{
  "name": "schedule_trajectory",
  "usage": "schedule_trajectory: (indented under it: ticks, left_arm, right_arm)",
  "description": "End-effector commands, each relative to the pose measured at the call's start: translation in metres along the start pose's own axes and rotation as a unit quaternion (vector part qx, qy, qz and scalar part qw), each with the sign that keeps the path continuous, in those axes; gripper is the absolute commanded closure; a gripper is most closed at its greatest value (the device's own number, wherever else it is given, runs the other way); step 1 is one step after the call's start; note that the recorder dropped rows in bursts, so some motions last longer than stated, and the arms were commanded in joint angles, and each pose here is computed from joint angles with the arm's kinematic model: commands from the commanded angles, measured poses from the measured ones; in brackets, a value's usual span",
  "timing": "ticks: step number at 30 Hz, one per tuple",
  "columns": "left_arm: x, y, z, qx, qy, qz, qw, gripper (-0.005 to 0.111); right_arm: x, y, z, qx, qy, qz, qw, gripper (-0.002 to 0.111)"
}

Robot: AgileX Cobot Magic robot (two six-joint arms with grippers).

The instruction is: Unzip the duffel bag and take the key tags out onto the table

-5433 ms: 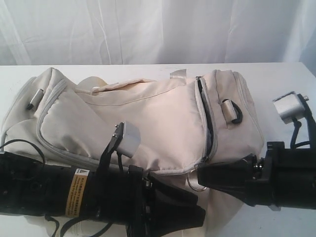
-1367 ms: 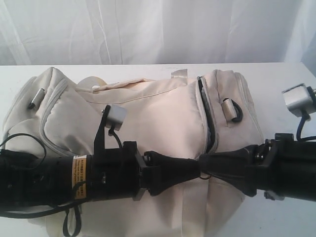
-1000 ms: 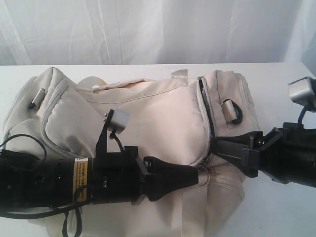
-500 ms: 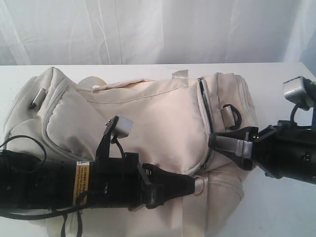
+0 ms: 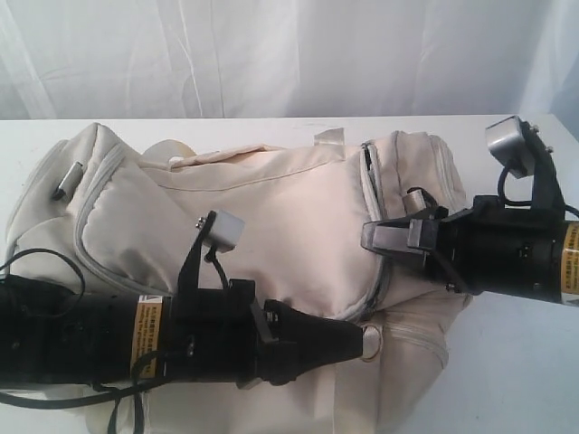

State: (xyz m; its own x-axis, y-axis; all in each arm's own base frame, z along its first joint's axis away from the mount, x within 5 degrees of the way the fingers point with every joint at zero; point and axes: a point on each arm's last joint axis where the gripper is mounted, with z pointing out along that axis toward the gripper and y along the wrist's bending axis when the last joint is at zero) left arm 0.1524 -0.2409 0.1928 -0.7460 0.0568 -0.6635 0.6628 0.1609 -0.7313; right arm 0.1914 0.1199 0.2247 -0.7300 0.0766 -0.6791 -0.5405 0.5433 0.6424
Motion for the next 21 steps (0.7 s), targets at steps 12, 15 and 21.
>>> schedule_trajectory:
  ticks: [12,15,21]
  left_arm:
    - [0.003,0.017,-0.002,-0.100,0.021,-0.017,0.995,0.107]
    - [0.002,0.020,-0.006,-0.134,0.026,-0.010,0.991,0.107]
    - [-0.011,0.009,-0.016,-0.158,-0.002,0.021,0.987,0.107]
  right_arm:
    - [-0.045,-0.007,0.012,0.045,-0.050,-0.049,0.997,0.108]
    - [-0.052,-0.010,0.010,0.083,-0.060,-0.078,0.992,0.108]
    - [-0.063,-0.009,0.005,0.115,-0.076,-0.112,0.984,0.108]
